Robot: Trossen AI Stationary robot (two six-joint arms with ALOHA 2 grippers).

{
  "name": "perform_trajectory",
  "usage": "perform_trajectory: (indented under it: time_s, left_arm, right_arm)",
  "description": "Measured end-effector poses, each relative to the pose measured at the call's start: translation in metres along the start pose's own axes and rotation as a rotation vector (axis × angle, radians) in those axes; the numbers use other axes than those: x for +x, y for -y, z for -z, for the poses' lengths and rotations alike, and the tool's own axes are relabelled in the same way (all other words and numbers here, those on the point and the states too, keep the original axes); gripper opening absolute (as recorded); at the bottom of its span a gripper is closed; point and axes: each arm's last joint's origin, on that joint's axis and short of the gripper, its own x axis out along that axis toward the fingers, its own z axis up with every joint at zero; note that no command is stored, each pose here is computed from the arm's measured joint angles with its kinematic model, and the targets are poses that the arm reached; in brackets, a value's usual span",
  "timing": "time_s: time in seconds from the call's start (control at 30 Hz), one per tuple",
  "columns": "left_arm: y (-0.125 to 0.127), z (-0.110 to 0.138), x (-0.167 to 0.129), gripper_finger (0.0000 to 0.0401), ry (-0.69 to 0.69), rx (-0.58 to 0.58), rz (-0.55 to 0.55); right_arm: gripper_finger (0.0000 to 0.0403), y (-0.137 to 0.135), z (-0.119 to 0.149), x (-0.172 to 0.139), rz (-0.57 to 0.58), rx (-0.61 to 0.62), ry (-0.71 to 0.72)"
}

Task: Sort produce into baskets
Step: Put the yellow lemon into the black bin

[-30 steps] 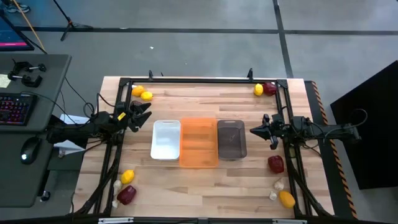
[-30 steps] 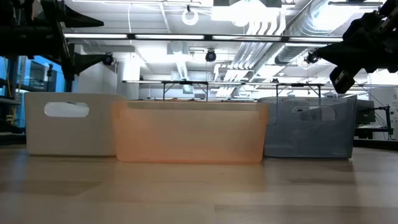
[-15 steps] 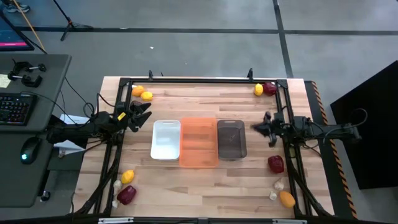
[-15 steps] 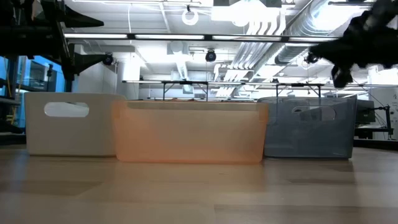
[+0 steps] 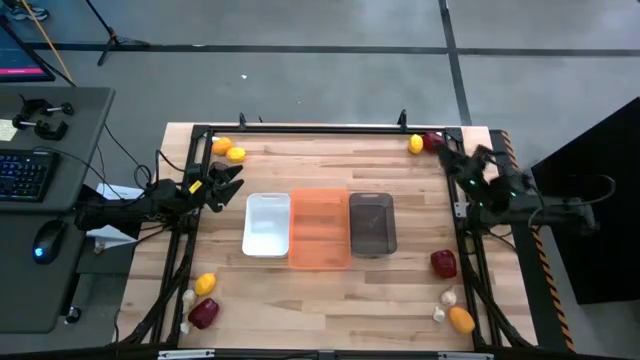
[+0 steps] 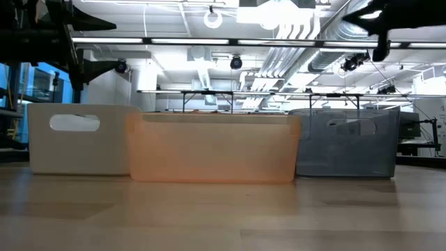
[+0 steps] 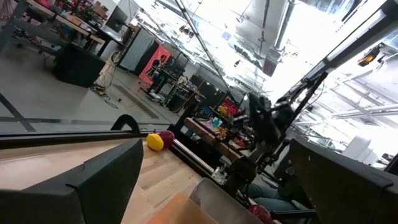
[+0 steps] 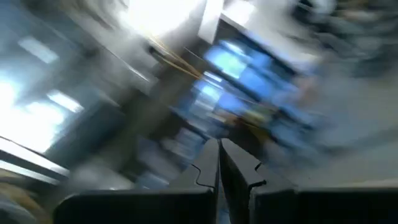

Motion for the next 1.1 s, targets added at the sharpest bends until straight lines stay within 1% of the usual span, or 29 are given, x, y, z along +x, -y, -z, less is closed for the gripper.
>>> perform_trajectory:
  time_s: [0.13,0.2,0.27,0.37,0.5,0.57,0.67,0.77,0.9,1.0,1.1]
  left_arm:
    - [0.000,0.000,0.000,0.0390,0.000,0.000,0.000]
    - [0.000,0.000,0.000,0.0390,0.001,0.000,0.000]
    - [0.000,0.000,0.000,0.0390,0.000,0.000,0.000]
    - [0.000,0.000,0.000,0.0390,0.000,0.000,0.000]
    - [0.000,0.000,0.000,0.0390,0.000,0.000,0.000]
    - [0.000,0.000,0.000,0.0390,0.000,0.000,0.000]
    - [0.000,0.000,0.000,0.0390,0.000,0.000,0.000]
    - [0.000,0.000,0.000,0.0390,0.000,0.000,0.000]
    - [0.000,0.000,0.000,0.0390,0.001,0.000,0.000]
    - [0.000,0.000,0.000,0.0390,0.000,0.000,0.000]
    - [0.000,0.000,0.000,0.0390,0.000,0.000,0.000]
  right_arm:
    - [0.0005,-0.005,-0.013,0.030,0.367,-0.166,-0.172]
    - [0.0005,-0.003,-0.022,0.048,0.519,-0.273,-0.262]
    - [0.0011,0.004,-0.030,0.071,0.606,-0.387,-0.377]
    - [0.0040,0.025,-0.040,0.106,0.676,-0.467,-0.526]
    - [0.0110,0.069,-0.043,0.139,0.886,-0.451,-0.663]
    - [0.0148,0.090,-0.043,0.152,0.969,-0.439,-0.705]
    - [0.0201,0.124,-0.036,0.167,1.058,-0.409,-0.791]
    - [0.0243,0.150,-0.030,0.178,1.105,-0.342,-0.871]
    - [0.0274,0.176,-0.021,0.185,1.201,-0.291,-0.958]
    - [0.0279,0.185,-0.018,0.190,1.228,-0.297,-0.968]
    - [0.0280,0.195,-0.011,0.188,1.292,-0.285,-0.996]
